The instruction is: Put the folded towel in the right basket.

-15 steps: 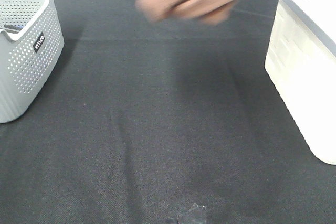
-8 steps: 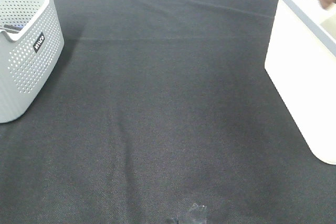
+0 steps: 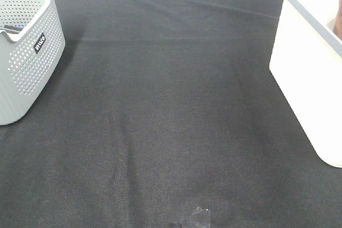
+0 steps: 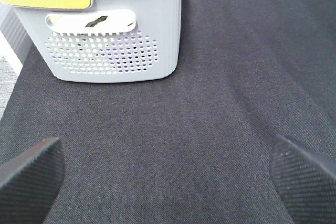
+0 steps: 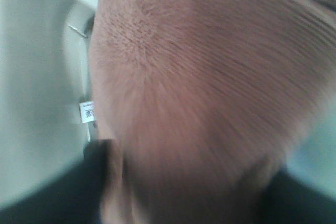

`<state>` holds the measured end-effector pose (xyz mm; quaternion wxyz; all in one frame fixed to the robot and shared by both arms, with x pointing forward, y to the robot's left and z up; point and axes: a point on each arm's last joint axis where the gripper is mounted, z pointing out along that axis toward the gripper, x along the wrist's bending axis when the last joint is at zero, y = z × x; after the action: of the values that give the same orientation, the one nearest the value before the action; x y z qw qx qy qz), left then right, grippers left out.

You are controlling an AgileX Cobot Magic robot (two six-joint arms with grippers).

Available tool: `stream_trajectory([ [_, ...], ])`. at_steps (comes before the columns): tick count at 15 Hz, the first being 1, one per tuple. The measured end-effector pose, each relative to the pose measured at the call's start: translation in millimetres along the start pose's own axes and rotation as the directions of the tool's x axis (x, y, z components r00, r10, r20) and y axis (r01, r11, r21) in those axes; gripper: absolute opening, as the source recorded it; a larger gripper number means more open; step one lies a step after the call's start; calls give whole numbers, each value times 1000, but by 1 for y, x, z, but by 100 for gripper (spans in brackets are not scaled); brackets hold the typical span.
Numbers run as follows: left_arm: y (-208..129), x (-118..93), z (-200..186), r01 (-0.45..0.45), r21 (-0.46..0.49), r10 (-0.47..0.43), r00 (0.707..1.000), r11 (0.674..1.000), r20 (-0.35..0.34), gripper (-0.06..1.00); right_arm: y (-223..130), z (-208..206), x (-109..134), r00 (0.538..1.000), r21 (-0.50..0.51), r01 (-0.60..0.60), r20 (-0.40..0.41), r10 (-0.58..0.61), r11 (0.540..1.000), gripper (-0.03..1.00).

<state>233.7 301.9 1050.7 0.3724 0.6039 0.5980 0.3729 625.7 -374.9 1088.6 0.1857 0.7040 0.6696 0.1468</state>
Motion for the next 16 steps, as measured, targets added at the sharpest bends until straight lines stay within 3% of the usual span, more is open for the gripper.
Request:
stream_trajectory([
  [1,0,0,0,0,0,0,1000,1000,0,99,-1,5,-1,1000,17,-10,6,10,1000,86],
  [3,0,0,0,0,0,0,1000,1000,0,99,-1,8,-1,1000,25,-18,8,18,1000,95],
  [7,0,0,0,0,0,0,1000,1000,0,99,-1,-4,-1,1000,0,-18,10,18,1000,97],
  [11,0,0,0,0,0,0,1000,1000,0,99,-5,-45,5,995,-55,-95,-3,95,994,97],
  [14,0,0,0,0,0,0,1000,1000,0,99,-13,-82,48,999,-73,-3,-54,-1,997,97],
  [16,0,0,0,0,0,0,1000,1000,0,99,-23,-121,84,994,-147,81,-62,-91,986,97],
])
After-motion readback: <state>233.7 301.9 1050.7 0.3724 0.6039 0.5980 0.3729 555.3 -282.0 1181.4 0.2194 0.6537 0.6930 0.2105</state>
